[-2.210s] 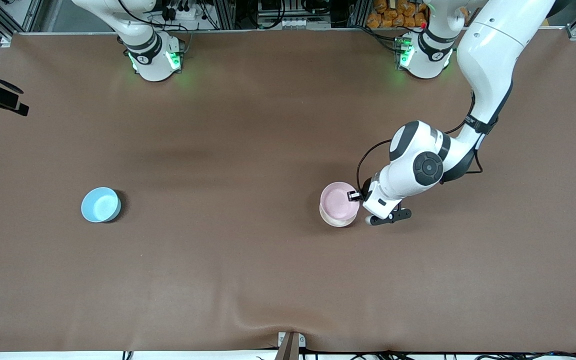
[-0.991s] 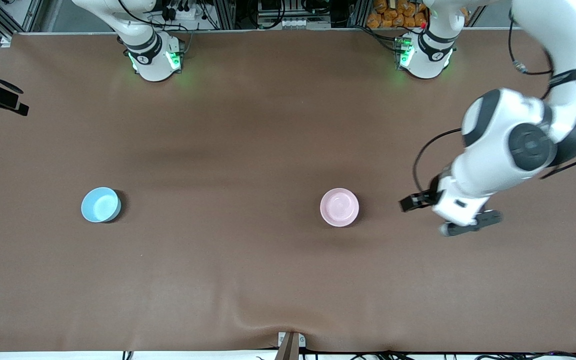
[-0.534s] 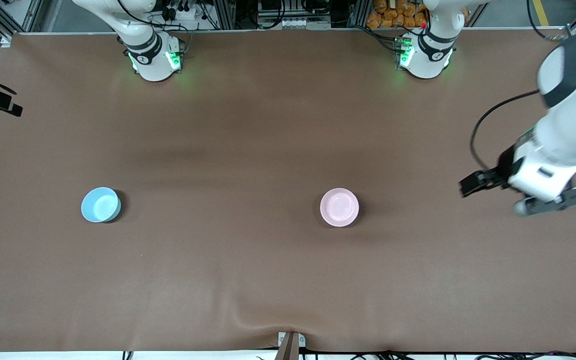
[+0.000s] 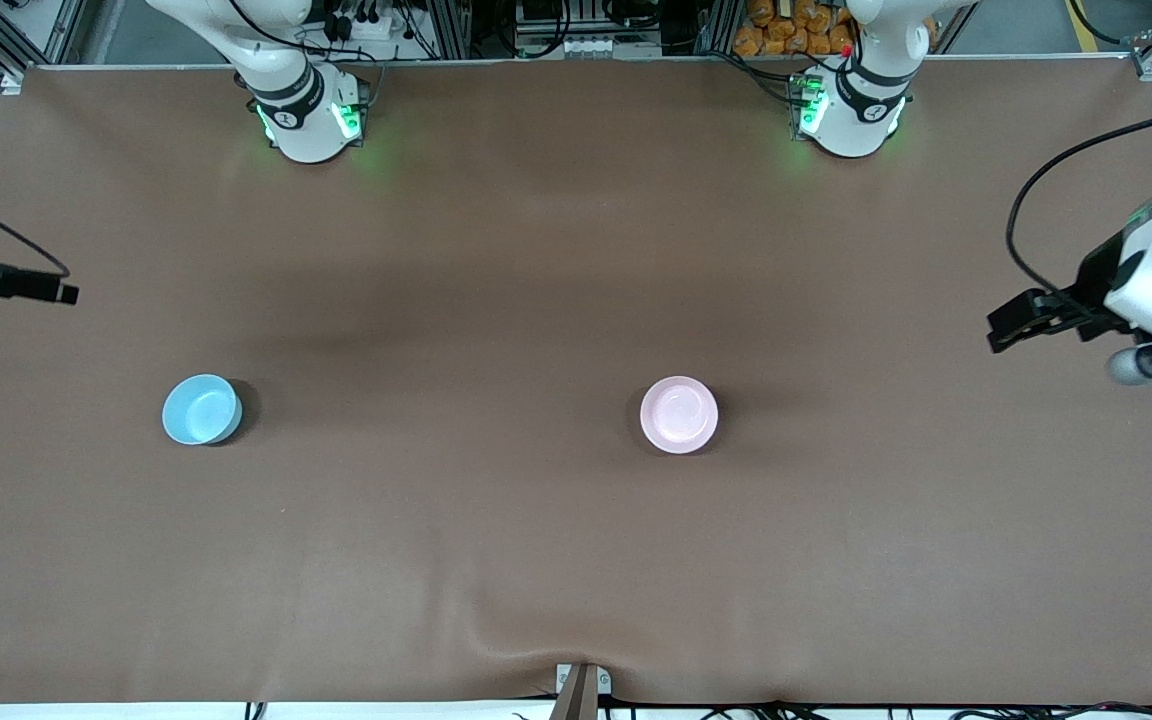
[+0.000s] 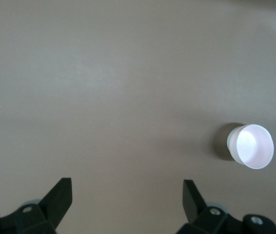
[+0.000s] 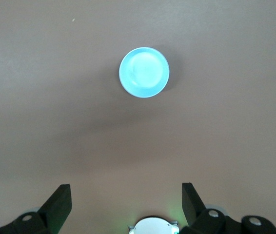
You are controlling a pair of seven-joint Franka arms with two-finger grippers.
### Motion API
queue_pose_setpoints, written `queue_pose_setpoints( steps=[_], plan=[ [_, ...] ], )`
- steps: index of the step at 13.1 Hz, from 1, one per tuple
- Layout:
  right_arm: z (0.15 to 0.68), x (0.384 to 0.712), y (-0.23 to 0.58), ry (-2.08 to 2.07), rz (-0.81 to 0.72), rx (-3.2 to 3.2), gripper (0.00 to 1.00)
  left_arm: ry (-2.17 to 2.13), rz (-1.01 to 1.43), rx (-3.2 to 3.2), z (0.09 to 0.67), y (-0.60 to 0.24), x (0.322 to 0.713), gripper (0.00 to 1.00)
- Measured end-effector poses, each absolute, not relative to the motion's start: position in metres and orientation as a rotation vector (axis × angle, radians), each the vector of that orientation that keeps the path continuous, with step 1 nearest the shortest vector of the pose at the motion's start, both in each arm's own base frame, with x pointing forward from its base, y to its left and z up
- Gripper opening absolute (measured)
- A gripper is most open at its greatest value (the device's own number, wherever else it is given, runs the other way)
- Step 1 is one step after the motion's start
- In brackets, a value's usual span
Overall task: Stack pink and blue bowls on white bowl
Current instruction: 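Reach the right gripper down to the light blue bowl rim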
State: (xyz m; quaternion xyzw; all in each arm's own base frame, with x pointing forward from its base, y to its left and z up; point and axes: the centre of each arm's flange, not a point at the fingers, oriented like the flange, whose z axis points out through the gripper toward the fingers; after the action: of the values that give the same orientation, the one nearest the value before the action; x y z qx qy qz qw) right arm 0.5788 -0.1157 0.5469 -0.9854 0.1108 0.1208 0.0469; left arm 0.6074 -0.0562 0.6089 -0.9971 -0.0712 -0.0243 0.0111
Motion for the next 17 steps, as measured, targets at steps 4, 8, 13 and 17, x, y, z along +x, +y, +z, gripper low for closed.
queue_pose_setpoints(
  steps=[4,8,13,17],
  plan=[
    [0.494,0.593,-0.132,0.348,0.495,-3.043,1.00,-0.244,-0.034,-3.092,0.621,-0.032,0.595,1.00],
    [0.394,0.612,-0.135,0.337,0.604,-3.040,1.00,-0.222,-0.022,-3.111,0.631,-0.046,0.584,1.00],
    [0.313,0.622,-0.138,0.284,0.432,-3.087,1.00,-0.219,-0.007,-3.136,0.638,-0.064,0.564,1.00],
    [0.267,0.613,-0.146,0.208,0.407,-3.090,1.00,-0.220,0.009,-3.137,0.642,-0.066,0.540,1.00]
  ],
)
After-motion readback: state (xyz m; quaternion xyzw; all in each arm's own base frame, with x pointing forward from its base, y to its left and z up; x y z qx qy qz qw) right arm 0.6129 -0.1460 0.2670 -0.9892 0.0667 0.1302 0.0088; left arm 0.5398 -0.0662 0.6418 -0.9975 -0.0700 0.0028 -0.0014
